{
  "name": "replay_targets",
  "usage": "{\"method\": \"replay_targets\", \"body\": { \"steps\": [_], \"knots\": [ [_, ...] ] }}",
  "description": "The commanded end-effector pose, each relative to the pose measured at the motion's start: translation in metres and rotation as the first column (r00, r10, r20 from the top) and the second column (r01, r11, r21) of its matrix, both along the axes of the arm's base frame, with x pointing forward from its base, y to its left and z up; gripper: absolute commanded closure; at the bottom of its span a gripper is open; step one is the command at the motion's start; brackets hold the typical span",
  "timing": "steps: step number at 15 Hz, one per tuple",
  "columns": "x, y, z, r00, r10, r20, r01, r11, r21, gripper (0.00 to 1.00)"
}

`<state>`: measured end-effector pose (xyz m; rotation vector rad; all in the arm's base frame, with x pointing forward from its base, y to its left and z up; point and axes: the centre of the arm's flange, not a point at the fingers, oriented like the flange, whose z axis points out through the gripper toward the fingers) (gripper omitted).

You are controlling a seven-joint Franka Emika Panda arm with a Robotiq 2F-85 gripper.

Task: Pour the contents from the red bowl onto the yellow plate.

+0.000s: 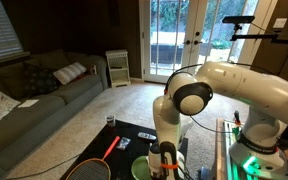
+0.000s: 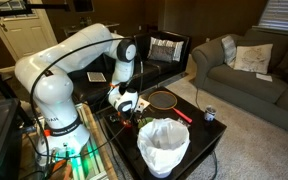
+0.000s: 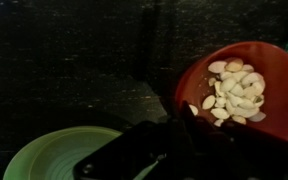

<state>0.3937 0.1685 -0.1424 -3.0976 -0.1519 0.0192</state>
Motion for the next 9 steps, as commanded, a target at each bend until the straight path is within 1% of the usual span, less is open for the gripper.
{"method": "replay_targets", "body": {
  "steps": [1, 3, 7, 9],
  "knots": [
    [-0.002, -0.001, 0.002, 0.999, -0.010, 0.036, 0.009, 1.000, 0.013, 0.99],
    [0.001, 0.004, 0.017, 0.999, 0.004, 0.049, -0.004, 1.000, -0.003, 0.99],
    [0.012, 0.008, 0.059, 0.992, 0.043, 0.117, -0.046, 0.999, 0.022, 0.99],
    [0.017, 0.007, 0.079, 0.988, 0.045, 0.145, -0.047, 0.999, 0.013, 0.99]
  ]
}}
